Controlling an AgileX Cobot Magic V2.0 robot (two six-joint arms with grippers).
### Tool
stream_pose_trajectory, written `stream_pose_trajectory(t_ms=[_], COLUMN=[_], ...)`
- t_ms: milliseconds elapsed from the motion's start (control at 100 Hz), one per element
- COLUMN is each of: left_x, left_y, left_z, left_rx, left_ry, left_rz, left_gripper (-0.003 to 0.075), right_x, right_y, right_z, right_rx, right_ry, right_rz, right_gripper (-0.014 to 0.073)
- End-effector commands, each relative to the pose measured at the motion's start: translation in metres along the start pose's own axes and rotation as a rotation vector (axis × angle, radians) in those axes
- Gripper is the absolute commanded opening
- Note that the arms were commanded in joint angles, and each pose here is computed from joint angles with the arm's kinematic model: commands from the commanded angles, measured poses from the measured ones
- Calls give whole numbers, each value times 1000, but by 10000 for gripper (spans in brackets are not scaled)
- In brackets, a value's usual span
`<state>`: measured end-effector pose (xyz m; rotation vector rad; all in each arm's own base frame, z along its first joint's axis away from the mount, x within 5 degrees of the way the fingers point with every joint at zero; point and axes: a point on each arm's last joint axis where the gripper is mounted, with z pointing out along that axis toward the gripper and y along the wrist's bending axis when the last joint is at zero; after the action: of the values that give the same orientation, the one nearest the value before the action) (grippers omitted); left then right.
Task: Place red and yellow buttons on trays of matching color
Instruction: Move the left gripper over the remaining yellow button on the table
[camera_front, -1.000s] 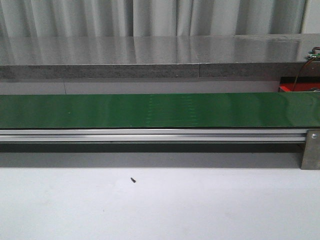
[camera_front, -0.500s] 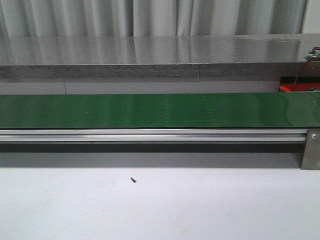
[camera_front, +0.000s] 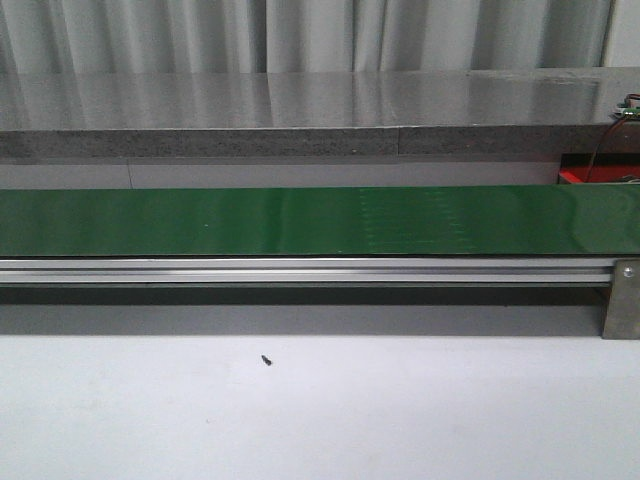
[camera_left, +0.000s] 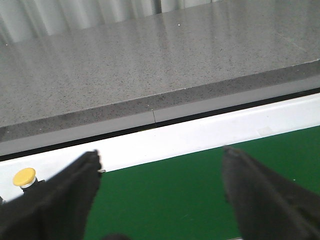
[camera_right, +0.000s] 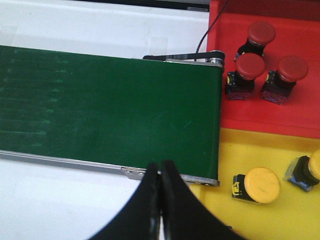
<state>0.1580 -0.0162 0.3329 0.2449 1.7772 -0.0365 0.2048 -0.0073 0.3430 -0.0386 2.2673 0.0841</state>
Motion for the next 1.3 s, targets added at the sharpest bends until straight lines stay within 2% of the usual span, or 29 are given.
stream_pose_trajectory(t_ms=[0, 260, 560, 750, 920, 1060, 1290], left_x=[-15, -30, -61, -81, -78, -68, -47], left_y=[5, 20, 69, 99, 145, 181, 218], left_z=[-3, -2, 13, 47, 80, 106, 147], left_rx=[-49, -135, -268, -251, -283, -297, -284], left_ry=[-87, -122, -46, 35, 155, 248, 394], left_rz=[-7, -25, -160, -192, -287, -296, -265], left_gripper=[676, 662, 661, 661, 661, 661, 661], right_x=[-13, -13, -13, -13, -13, -13, -13], right_y=[0, 0, 0, 0, 0, 0, 0], right_z=[-11, -11, -11, -11, -11, -11, -11], right_rx=[9, 9, 9, 9, 9, 9, 9], right_ry=[-100, -100, -100, -100, -100, -100, -100], right_rz=[0, 0, 0, 0, 0, 0, 0], right_gripper=[-68, -68, -68, -68, -68, -68, -68])
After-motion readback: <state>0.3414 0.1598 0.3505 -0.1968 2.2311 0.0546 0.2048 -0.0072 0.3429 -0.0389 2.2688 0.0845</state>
